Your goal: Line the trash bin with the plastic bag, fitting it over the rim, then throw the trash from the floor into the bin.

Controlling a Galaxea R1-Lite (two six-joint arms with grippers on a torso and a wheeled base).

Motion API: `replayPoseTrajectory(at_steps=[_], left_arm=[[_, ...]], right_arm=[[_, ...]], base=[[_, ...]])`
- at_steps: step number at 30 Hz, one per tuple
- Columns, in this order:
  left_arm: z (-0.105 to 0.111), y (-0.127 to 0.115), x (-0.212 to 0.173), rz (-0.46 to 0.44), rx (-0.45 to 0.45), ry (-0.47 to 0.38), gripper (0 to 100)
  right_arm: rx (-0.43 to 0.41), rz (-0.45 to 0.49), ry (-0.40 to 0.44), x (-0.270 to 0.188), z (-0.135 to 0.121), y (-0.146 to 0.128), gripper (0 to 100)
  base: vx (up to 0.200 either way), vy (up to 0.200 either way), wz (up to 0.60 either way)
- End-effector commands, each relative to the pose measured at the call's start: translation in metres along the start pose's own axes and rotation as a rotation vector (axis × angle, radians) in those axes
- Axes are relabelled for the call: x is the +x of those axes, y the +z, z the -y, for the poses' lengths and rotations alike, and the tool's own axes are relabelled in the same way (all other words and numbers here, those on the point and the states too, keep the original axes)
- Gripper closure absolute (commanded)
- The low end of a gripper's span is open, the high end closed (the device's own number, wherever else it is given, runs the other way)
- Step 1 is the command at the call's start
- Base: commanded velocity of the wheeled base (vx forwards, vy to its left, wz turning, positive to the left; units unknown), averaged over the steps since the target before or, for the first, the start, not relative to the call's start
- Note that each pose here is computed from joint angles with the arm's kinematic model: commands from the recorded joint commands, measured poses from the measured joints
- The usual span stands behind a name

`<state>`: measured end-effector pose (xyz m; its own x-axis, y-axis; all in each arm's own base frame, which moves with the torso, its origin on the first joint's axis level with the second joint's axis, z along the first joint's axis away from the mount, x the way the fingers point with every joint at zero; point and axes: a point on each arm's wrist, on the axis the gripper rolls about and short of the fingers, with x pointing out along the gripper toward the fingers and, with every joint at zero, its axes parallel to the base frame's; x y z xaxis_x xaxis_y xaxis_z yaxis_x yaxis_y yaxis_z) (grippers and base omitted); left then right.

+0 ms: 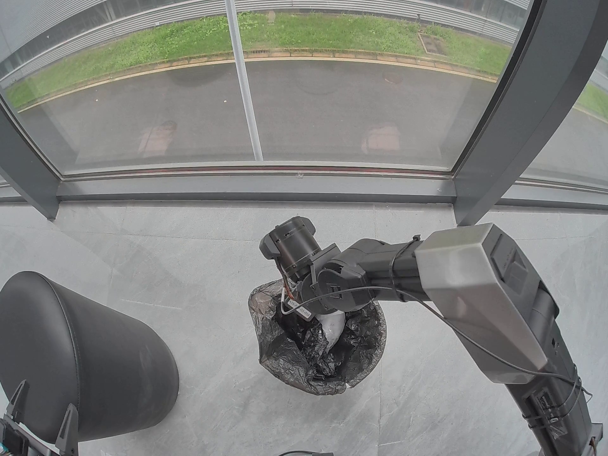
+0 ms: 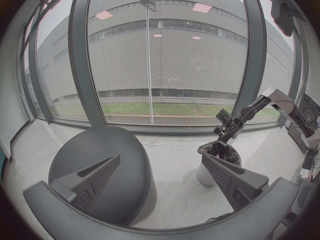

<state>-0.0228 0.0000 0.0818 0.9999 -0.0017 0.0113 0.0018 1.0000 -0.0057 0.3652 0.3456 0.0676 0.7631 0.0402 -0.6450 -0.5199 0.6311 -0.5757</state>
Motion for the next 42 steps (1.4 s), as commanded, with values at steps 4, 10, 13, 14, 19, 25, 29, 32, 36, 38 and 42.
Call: replayPoseTrajectory(at_steps=[4,10,13,14,19,25,29,32,36,38,42], left_arm=[[0.000,-0.005,0.000,-0.001,0.000,0.000,0],[0.000,-0.005,0.000,-0.001,0.000,0.000,0],[0.000,-0.005,0.000,-0.001,0.000,0.000,0],[0.000,-0.005,0.000,-0.001,0.000,0.000,0],[0.000,-0.005,0.000,-0.001,0.000,0.000,0],[0.000,-0.005,0.000,-0.001,0.000,0.000,0],[0.000,-0.005,0.000,-0.001,0.000,0.000,0],[0.000,-0.005,0.000,-0.001,0.000,0.000,0],[0.000,-0.005,0.000,-0.001,0.000,0.000,0],[0.000,-0.005,0.000,-0.001,0.000,0.000,0],[0.000,-0.005,0.000,-0.001,0.000,0.000,0]], right_arm=[[0.000,0.102,-0.049,-0.092,0.031,0.030,100],[0.000,0.116,-0.063,-0.157,0.067,0.029,100],[0.000,0.112,-0.081,-0.189,0.088,0.022,100],[0.005,0.114,-0.089,-0.200,0.096,0.019,100],[0.018,0.058,-0.119,-0.239,0.136,-0.005,100],[0.033,-0.018,-0.150,-0.278,0.174,-0.039,100],[0.049,-0.122,-0.223,-0.309,0.202,-0.074,100],[0.079,-0.181,-0.268,-0.332,0.222,-0.101,100],[0.137,-0.231,-0.316,-0.347,0.241,-0.124,100],[0.197,-0.281,-0.372,-0.369,0.256,-0.149,100],[0.251,-0.351,-0.412,-0.395,0.261,-0.178,100]], base=[[0.000,0.000,0.00],[0.000,0.000,0.00],[0.000,0.000,0.00],[0.000,0.000,0.00],[0.000,0.000,0.00],[0.000,0.000,0.00],[0.000,0.000,0.00],[0.000,0.000,0.00],[0.000,0.000,0.00],[0.000,0.000,0.00],[0.000,0.000,0.00]])
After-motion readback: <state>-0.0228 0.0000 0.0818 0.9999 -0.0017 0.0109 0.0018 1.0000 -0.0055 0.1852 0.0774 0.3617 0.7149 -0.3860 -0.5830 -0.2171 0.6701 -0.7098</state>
